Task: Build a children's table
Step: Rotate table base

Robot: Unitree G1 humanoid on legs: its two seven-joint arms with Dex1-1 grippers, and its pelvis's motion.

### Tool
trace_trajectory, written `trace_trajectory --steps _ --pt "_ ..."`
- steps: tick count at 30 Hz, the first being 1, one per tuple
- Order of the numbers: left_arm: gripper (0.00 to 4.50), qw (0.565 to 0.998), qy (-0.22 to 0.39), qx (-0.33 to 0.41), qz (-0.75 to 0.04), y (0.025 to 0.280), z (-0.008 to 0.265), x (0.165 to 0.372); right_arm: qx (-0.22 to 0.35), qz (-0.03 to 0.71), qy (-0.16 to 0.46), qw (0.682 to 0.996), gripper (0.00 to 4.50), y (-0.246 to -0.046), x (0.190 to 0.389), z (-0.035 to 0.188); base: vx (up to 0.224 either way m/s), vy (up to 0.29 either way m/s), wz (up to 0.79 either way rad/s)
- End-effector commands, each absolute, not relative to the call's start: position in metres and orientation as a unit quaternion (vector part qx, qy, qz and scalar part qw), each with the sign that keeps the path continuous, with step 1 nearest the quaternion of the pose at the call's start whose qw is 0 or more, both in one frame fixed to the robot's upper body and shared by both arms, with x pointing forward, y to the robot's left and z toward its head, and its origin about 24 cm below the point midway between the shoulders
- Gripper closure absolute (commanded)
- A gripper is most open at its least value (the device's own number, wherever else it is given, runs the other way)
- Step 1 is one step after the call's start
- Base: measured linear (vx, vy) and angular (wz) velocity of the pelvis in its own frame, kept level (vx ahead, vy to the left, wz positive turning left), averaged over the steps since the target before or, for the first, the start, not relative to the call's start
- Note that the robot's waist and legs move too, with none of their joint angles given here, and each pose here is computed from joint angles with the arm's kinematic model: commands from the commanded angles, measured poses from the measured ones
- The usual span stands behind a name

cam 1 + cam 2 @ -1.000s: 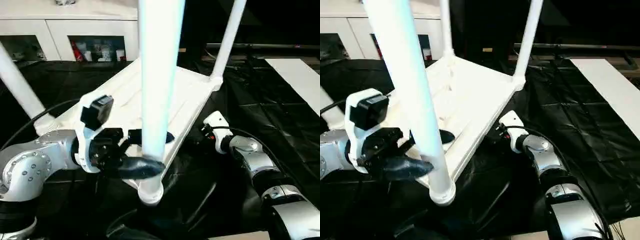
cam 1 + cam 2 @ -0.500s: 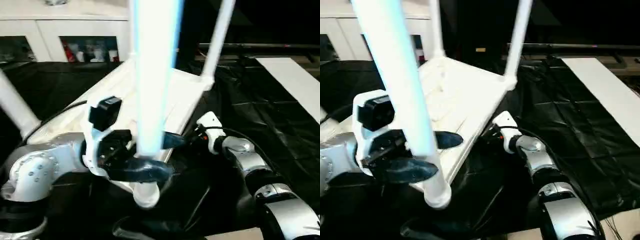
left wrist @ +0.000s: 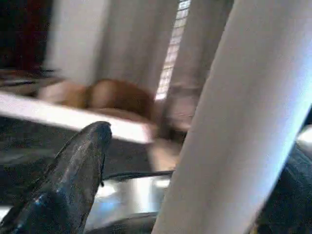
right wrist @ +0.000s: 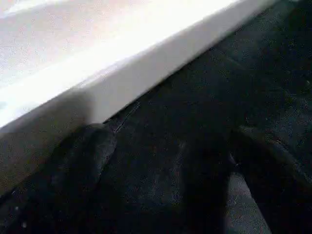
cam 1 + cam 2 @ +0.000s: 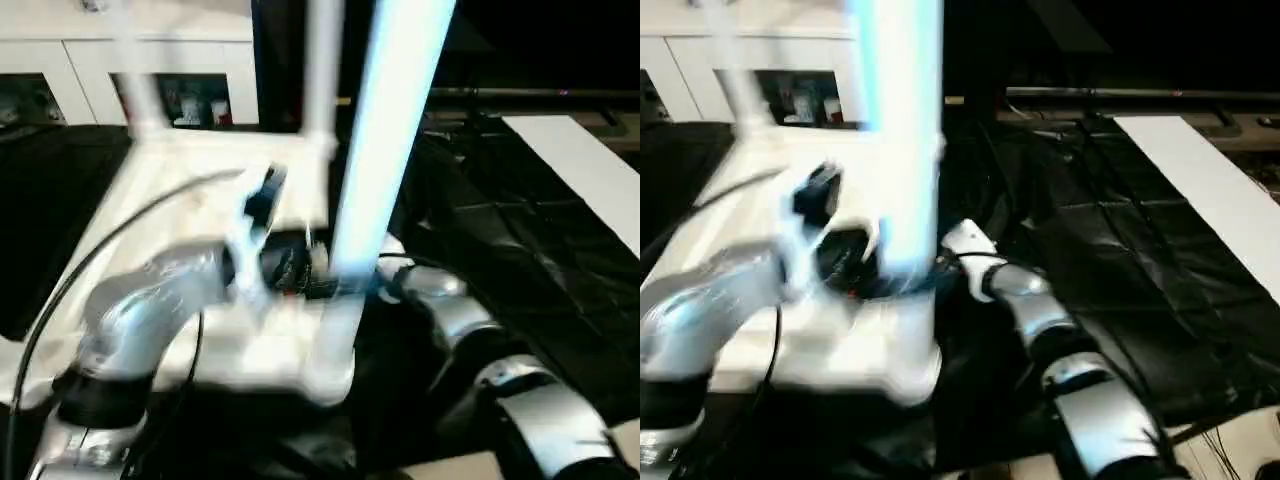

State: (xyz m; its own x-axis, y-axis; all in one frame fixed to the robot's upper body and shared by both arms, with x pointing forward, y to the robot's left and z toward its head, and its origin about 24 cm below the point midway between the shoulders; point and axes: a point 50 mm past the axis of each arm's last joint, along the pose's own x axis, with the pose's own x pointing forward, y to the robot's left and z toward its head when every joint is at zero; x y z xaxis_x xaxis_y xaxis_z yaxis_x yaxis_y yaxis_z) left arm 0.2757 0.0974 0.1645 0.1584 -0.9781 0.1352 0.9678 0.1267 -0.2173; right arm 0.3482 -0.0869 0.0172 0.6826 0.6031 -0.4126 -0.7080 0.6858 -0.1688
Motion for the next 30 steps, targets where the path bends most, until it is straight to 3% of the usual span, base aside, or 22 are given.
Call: trace_trajectory --steps 1,4,10,13,20,24,30 --pt "0.00 0.815 0.039 -0.081 -0.573 0.111 0.154 0.295 -0.166 0.351 0.164 0.907 0.03 -0.088 0.352 0.020 0.000 0.000 0.00" --pt "0.00 0.853 0.041 -0.033 -0.519 0.120 0.148 0.308 -0.159 0.340 0.159 0.913 0.03 -0.094 0.354 0.023 0.000 0.000 0.00" --pt "0.00 0.877 0.030 -0.017 -0.479 0.123 0.145 0.317 -0.151 0.338 0.156 0.916 0.03 -0.110 0.354 0.024 0.000 0.000 0.00" --pt "0.00 0.863 0.028 -0.005 -0.505 0.117 0.141 0.314 -0.148 0.327 0.145 0.922 0.03 -0.128 0.354 0.027 0.000 0.000 0.00" --pt "0.00 0.818 0.095 0.102 -0.558 0.121 0.106 0.307 -0.158 0.340 0.141 0.916 0.03 -0.157 0.348 0.033 0.000 0.000 0.00" --pt "0.17 0.808 0.139 0.108 -0.563 0.133 0.088 0.309 -0.189 0.387 0.157 0.889 0.01 -0.175 0.336 0.035 0.000 0.000 0.00" --pt "0.61 0.776 0.224 0.172 -0.563 0.150 0.065 0.308 -0.222 0.448 0.180 0.847 0.00 -0.182 0.319 0.034 0.000 0.000 0.00"
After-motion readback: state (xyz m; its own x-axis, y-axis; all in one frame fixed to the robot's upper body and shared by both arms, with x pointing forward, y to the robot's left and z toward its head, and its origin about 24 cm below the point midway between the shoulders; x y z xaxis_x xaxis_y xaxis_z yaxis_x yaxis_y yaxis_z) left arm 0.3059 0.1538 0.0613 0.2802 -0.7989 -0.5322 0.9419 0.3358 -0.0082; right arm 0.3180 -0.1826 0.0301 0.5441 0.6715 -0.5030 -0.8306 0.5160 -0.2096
